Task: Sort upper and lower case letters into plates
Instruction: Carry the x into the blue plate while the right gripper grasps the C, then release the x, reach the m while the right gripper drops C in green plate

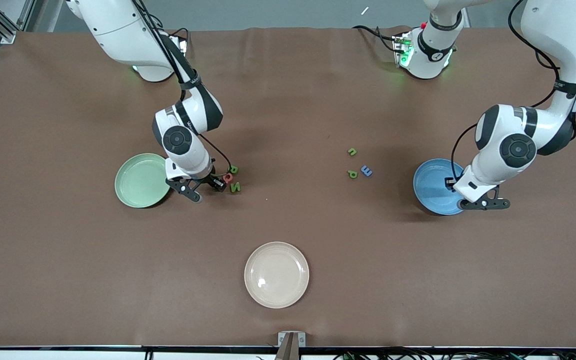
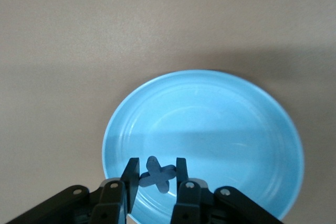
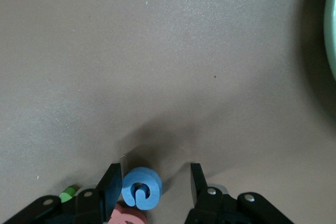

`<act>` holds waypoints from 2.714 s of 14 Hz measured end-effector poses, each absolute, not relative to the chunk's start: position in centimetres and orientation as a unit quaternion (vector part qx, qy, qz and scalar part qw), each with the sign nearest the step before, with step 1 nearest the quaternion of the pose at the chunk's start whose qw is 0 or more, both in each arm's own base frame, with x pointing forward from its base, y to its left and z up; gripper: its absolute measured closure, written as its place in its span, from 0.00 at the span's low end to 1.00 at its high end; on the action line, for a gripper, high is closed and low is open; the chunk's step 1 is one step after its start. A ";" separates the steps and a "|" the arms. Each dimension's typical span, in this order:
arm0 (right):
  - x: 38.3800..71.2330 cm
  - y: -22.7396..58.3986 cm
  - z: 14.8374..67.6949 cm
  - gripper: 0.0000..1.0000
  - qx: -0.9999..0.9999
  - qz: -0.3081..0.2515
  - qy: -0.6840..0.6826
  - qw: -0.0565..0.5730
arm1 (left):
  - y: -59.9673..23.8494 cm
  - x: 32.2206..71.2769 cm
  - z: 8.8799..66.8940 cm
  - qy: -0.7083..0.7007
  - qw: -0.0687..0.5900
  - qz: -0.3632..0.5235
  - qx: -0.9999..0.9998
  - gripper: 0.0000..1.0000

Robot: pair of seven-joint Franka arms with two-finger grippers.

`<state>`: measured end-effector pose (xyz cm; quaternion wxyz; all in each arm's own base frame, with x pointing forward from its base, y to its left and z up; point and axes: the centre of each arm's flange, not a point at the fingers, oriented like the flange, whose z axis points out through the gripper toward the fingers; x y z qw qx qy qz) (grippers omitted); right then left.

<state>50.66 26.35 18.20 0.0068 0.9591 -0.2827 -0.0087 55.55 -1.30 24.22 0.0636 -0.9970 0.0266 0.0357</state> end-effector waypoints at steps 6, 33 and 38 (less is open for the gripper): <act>50.5 26.6 17.6 0.39 0.957 -0.011 -0.290 0.003 | 0.0 54.2 19.7 0.043 0.043 0.050 -0.997 0.68; 49.2 3.2 23.6 0.66 0.988 -0.059 -0.143 -0.002 | -22.5 51.6 24.9 -0.260 0.016 0.004 -0.965 0.00; 48.4 3.1 20.5 0.66 0.986 -0.084 -0.144 0.005 | -25.0 50.7 22.4 -0.309 -0.010 0.015 -0.951 0.00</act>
